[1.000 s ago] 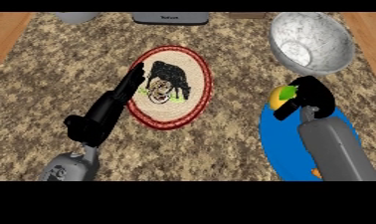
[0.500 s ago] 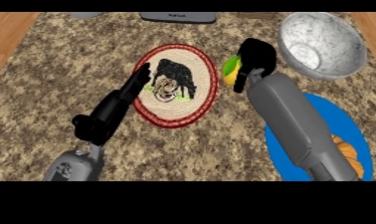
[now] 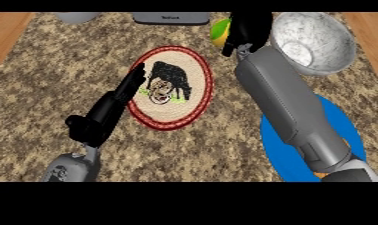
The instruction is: Pick the lemon from the plate and place it in the bowl
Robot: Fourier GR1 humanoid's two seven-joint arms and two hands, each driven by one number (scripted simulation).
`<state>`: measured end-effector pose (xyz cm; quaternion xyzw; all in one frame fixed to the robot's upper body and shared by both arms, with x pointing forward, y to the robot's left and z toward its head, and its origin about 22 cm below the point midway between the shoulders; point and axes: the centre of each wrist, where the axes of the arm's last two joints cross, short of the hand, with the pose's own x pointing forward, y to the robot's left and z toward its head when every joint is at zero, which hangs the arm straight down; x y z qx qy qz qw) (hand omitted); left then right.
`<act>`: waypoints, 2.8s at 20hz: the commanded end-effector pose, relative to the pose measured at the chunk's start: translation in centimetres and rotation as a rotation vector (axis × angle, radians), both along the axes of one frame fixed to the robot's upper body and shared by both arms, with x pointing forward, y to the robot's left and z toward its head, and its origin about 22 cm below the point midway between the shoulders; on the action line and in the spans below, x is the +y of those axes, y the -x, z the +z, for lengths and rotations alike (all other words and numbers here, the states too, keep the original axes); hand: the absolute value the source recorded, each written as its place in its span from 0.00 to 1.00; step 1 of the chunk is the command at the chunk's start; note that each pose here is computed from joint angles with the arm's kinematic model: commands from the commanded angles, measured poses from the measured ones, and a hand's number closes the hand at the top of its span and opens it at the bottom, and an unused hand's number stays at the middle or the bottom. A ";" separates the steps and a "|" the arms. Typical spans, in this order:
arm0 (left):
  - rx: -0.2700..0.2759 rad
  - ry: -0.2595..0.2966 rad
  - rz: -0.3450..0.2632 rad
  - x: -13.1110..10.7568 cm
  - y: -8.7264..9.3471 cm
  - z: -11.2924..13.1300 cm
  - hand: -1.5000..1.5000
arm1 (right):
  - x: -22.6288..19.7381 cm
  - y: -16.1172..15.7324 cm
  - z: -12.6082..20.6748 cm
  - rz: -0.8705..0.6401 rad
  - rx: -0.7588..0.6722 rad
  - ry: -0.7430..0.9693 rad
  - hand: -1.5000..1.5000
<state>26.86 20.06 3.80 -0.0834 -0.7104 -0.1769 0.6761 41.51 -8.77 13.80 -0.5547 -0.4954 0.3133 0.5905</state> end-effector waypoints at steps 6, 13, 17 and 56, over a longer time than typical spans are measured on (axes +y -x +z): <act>0.004 0.009 0.019 0.5 0.3 0.1 0.50 | -3.2 -2.1 4.8 -0.084 -0.268 -0.201 1.00; -0.004 -0.005 0.005 0.4 0.7 -0.2 0.50 | -10.4 -4.3 3.2 -0.212 -0.211 -0.020 1.00; -0.006 -0.007 0.000 0.5 0.1 -0.4 0.50 | -13.8 -4.4 1.6 -0.261 -0.287 0.084 1.00; 0.010 -0.008 0.041 2.4 1.3 0.0 0.50 | -37.4 4.2 -1.1 -0.490 -0.581 -0.586 0.00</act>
